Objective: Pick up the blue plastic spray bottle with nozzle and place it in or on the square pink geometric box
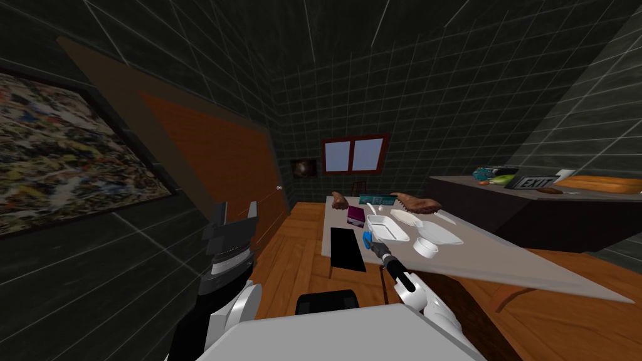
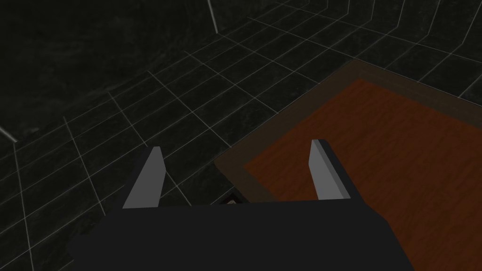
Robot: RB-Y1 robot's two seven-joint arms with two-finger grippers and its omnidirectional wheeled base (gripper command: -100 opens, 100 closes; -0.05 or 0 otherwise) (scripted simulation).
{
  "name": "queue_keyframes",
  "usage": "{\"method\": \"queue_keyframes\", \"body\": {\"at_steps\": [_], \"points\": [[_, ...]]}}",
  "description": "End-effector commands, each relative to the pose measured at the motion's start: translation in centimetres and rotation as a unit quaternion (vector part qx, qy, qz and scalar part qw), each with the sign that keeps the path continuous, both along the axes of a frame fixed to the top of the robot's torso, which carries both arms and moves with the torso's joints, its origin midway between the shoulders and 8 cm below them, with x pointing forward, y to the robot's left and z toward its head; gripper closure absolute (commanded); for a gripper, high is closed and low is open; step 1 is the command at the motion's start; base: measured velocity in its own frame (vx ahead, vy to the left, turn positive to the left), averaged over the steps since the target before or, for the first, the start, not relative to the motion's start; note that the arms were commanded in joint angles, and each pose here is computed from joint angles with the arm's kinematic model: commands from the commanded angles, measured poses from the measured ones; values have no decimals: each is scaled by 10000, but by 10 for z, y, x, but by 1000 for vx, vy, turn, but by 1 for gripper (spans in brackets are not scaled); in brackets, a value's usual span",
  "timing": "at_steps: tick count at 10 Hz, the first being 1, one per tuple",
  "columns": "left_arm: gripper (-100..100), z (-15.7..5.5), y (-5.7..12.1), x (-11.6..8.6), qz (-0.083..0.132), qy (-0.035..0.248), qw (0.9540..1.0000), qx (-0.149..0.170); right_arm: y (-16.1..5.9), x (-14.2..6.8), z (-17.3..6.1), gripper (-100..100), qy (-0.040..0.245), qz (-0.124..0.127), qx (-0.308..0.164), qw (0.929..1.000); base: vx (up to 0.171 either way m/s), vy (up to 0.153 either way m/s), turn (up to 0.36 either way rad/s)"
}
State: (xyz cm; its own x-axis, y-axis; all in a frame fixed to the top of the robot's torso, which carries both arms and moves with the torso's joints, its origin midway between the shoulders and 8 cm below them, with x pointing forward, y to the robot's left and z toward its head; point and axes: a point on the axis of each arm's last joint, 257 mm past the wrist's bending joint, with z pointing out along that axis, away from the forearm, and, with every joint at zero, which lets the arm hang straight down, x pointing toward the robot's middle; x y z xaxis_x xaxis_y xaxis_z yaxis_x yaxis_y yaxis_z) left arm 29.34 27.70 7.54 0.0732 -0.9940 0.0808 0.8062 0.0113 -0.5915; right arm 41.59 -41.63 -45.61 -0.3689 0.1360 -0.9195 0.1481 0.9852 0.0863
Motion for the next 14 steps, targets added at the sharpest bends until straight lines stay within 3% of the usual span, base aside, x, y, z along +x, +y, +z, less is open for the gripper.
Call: {"method": "queue_keyframes", "body": {"at_steps": [1,3,4,5,6,8,9,13,14], "points": [[0,0,0,0,0,0,10000,0,-8,-7,-13,-100,209,-6,-174,9996,106,37,-17],[0,0,0,0,0,0,10000,0,-19,-16,-26,-100,462,-16,-375,9982,91,29,-16],[0,0,0,0,0,0,10000,0,-16,-12,-22,-100,368,-13,-297,9989,42,8,-3],[0,0,0,0,0,0,10000,0,-17,-13,-23,0,387,-12,-317,9987,8,2,1],[0,0,0,0,0,0,10000,0,-8,-19,-28,-100,373,29,-314,9988,107,-57,-72],[0,0,0,0,0,1,10000,1,-9,-20,-28,-100,381,22,-304,9988,129,-46,-26],[0,0,0,0,0,0,10000,0,-8,-20,-28,100,374,33,-312,9988,13,-5,3],[0,0,0,0,0,0,10000,0,-8,-19,-27,100,364,36,-312,9988,2,0,1],[0,0,0,0,0,0,10000,0,-8,-19,-27,0,363,35,-312,9988,0,0,0]]}}
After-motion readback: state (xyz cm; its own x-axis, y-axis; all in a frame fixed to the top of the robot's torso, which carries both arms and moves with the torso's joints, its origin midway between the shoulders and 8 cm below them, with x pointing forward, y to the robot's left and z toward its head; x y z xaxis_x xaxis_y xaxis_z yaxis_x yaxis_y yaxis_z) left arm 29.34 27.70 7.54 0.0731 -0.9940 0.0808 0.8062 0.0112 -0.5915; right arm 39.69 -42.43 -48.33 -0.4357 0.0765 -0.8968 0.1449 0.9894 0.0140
